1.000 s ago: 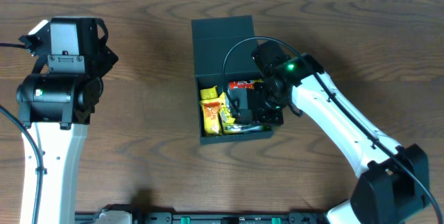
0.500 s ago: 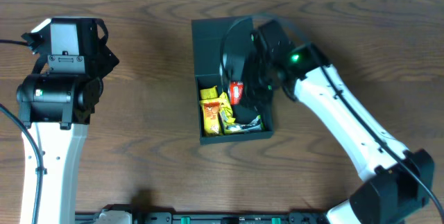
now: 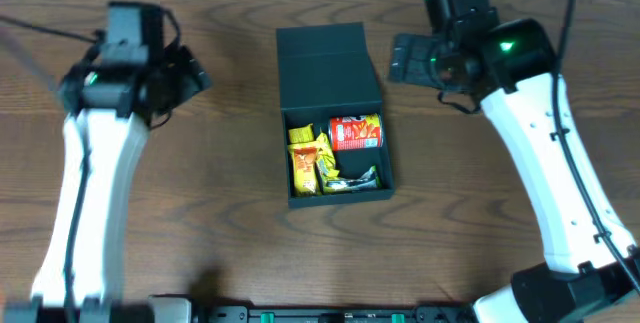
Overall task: Pack container
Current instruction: 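Withdraw the right gripper and move both grippers to the lid's back edge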
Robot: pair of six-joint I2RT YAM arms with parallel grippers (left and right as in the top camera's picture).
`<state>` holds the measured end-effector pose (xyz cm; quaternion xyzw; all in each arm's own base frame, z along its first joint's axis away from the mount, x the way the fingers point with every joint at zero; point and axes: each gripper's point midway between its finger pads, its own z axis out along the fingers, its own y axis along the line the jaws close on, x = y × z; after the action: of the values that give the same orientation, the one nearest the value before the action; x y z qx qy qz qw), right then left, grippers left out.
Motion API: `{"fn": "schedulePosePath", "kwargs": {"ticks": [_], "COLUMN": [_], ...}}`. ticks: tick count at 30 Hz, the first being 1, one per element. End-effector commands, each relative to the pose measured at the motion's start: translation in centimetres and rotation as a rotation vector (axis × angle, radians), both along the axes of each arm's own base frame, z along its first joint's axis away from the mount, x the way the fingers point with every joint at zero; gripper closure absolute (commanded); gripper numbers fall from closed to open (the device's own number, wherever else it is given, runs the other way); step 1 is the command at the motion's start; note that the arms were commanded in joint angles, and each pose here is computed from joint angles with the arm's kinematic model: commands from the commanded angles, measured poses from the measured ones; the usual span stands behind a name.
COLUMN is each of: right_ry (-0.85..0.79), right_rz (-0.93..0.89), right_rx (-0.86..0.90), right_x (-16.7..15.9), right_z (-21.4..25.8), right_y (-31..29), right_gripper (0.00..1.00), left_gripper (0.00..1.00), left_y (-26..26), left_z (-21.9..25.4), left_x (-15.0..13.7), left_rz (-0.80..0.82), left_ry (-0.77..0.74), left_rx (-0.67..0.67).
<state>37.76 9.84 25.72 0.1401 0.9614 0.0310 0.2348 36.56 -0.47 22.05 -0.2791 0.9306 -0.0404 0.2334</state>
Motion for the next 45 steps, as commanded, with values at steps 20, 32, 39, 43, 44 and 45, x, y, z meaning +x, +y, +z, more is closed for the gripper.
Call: {"fn": "schedulePosePath", "kwargs": {"ticks": [20,32,39,43,44,45], "right_ry": [0.221,0.313,0.305,0.291,0.285,0.278], "right_rz": [-0.208,-0.088,-0.067,-0.034,-0.024,-0.018], "right_rx": [0.320,0.550,0.569,0.598,0.607,0.612], "right_x": [8.2,9.5,9.8,10.1,10.3,10.4], "right_z": [-16.6,-22.1,-22.2,-22.0,-21.9,-21.8], "right_y": [-3.5,1.2,2.0,3.2,3.5,3.7], "right_gripper": [0.99,0.99,0.99,0.99,0.99,0.99], "left_gripper": [0.94,0.94,0.94,0.94,0.94,0.94], "left_y": [-10.0,-10.7,-13.0,-14.8,-15.2,-15.5], "left_z": [-17.1,-20.5,-20.3,-20.0,-19.9,-19.9], "left_x": [9.7,10.1,11.5,11.7,11.7,11.7], "left_rz": [0.083,0.179,0.157,0.143,0.136,0.135], "left_ry": [0.241,0.298,0.244,0.234,0.231,0.232], "left_rx": [-0.660,-0.695,-0.722,-0.734,-0.735,-0.735]}}
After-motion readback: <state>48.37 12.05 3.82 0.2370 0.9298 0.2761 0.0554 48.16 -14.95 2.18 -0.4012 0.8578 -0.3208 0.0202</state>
